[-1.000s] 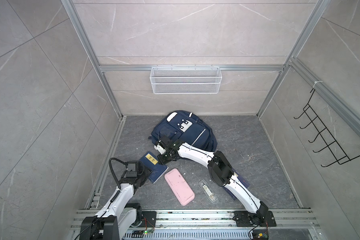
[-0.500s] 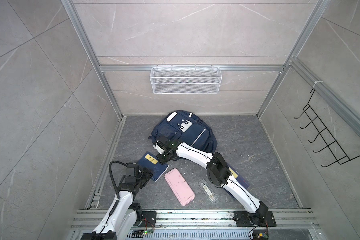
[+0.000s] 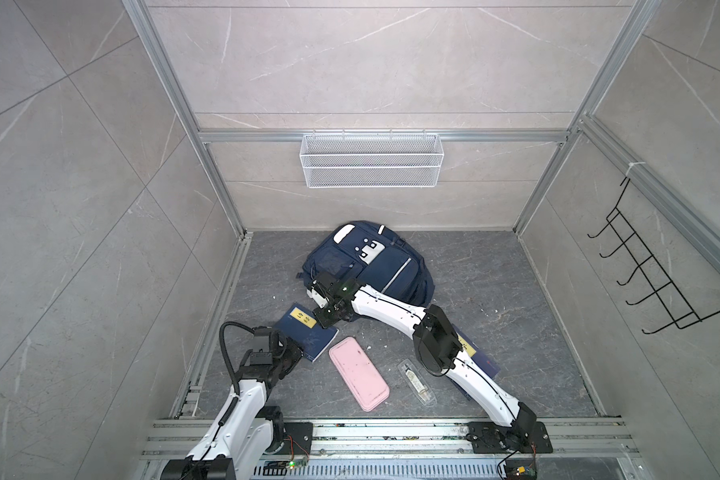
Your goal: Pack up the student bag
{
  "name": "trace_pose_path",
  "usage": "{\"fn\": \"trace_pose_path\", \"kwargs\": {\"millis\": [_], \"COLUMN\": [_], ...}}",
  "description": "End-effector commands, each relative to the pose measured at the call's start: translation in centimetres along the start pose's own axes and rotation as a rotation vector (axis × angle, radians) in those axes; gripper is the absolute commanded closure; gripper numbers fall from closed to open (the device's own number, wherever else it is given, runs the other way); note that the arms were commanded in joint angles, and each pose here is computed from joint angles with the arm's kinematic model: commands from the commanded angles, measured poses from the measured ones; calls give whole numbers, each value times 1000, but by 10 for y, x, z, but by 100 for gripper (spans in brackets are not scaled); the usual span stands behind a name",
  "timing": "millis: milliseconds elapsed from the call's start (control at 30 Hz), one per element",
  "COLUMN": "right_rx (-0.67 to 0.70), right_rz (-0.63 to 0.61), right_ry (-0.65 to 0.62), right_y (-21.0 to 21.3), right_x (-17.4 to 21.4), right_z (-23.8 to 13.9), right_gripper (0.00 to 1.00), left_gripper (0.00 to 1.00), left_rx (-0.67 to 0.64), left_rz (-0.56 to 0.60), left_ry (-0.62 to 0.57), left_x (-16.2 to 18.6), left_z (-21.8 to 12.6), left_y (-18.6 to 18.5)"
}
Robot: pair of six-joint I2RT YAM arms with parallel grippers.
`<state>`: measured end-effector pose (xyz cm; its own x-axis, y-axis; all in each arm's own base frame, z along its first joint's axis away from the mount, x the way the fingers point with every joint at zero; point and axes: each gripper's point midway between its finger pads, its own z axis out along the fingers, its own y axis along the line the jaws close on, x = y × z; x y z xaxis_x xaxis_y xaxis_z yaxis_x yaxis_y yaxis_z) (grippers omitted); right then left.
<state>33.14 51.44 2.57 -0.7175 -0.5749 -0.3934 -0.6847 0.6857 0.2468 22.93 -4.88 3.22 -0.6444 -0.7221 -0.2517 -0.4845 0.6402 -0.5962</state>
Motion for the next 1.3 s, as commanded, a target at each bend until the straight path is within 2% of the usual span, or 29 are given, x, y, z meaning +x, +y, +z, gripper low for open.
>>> {"fn": "trace_pose_path", "kwargs": {"millis": [0, 233, 367, 800, 933, 967, 1033, 1267], "right_rx": [-28, -52, -51, -66, -67, -65, -63, -84], "right_rz": [-24, -29, -33, -37, -35, -34, -33, -19], "right_ry": [138, 141, 142, 143, 138, 133, 124, 9], "right_y": [14, 21, 22, 27, 28, 27, 27, 27], "right_x": [43, 45, 45, 46, 45, 44, 43, 22], "right_z": [24, 23, 22, 20, 18, 17, 13, -29], "right_gripper": [77, 77, 76, 76, 75, 74, 72, 58], "left_gripper": [79, 80, 77, 76, 84, 91, 99, 100], "left_rx": [186, 225, 254, 264, 262, 258, 256, 249], "left_rz": [68, 66, 74, 68, 78, 79, 85, 153], "left_ry": [-61, -101, -127, -132, -138, -136, -136, -166], "left_x": [-24, -32, -39, -48, -52, -52, -53, -61], "left_z": [-13, -22, -28, -26, -29, -29, -32, -59], "left_y": [-55, -66, -75, -86, -90, -91, -93, -106]}}
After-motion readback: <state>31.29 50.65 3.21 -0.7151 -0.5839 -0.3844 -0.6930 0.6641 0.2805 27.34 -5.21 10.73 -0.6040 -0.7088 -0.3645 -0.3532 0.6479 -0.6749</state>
